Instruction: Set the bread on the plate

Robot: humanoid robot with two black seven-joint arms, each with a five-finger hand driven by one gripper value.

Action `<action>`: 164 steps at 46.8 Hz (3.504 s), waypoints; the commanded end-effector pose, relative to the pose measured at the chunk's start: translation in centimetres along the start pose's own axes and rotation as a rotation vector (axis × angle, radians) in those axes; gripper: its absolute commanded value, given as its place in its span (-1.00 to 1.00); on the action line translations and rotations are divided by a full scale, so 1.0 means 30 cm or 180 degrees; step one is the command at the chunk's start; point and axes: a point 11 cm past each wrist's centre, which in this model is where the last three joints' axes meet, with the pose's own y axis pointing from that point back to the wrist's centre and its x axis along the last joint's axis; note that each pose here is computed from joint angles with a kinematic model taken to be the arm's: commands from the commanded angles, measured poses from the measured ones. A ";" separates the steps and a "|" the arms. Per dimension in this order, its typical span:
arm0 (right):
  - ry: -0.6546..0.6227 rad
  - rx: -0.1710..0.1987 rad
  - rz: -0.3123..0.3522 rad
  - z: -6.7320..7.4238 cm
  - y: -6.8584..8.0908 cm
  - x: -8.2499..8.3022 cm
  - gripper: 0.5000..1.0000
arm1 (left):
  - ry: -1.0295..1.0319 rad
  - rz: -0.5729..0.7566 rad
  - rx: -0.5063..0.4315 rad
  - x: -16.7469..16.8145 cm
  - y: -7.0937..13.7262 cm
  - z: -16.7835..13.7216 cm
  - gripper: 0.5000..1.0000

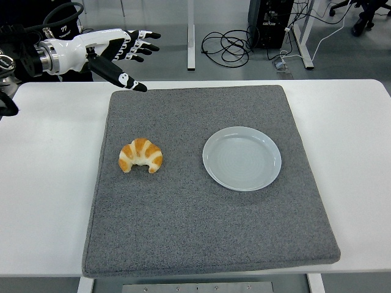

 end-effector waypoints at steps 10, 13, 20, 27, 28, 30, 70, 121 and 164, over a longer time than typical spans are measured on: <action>0.0002 0.0004 0.0004 -0.002 0.000 0.001 1.00 | -0.0502 -0.0146 0.0138 -0.095 0.029 -0.069 0.81; 0.0002 0.0004 0.0004 -0.002 0.000 0.001 1.00 | -0.0587 -0.0179 0.0177 -0.115 0.033 -0.091 0.81; 0.0001 0.0004 -0.0001 -0.003 0.000 -0.001 1.00 | -0.0688 -0.0281 0.0206 -0.164 0.067 -0.122 0.81; 0.0001 0.0004 -0.0001 -0.003 0.000 -0.001 1.00 | -0.0821 -0.0301 0.0244 -0.207 0.079 -0.163 0.81; 0.0001 0.0004 -0.0001 -0.003 0.000 -0.001 1.00 | -0.0834 -0.0294 0.0253 -0.215 0.080 -0.174 0.81; 0.0000 0.0000 -0.0001 0.000 0.000 -0.001 1.00 | -0.0864 -0.0278 0.0271 -0.226 0.082 -0.191 0.81; 0.0008 -0.0007 -0.0004 0.004 0.001 -0.002 1.00 | -0.0903 0.0067 0.0251 -0.328 -0.001 -0.335 0.80; 0.0005 -0.0002 0.0002 0.001 0.000 0.000 1.00 | -0.0859 0.0092 0.0196 -0.410 -0.089 -0.418 0.80; 0.0009 -0.0007 0.0001 0.004 0.001 -0.001 1.00 | -0.0966 0.0173 0.0076 -0.333 -0.090 -0.365 -1.00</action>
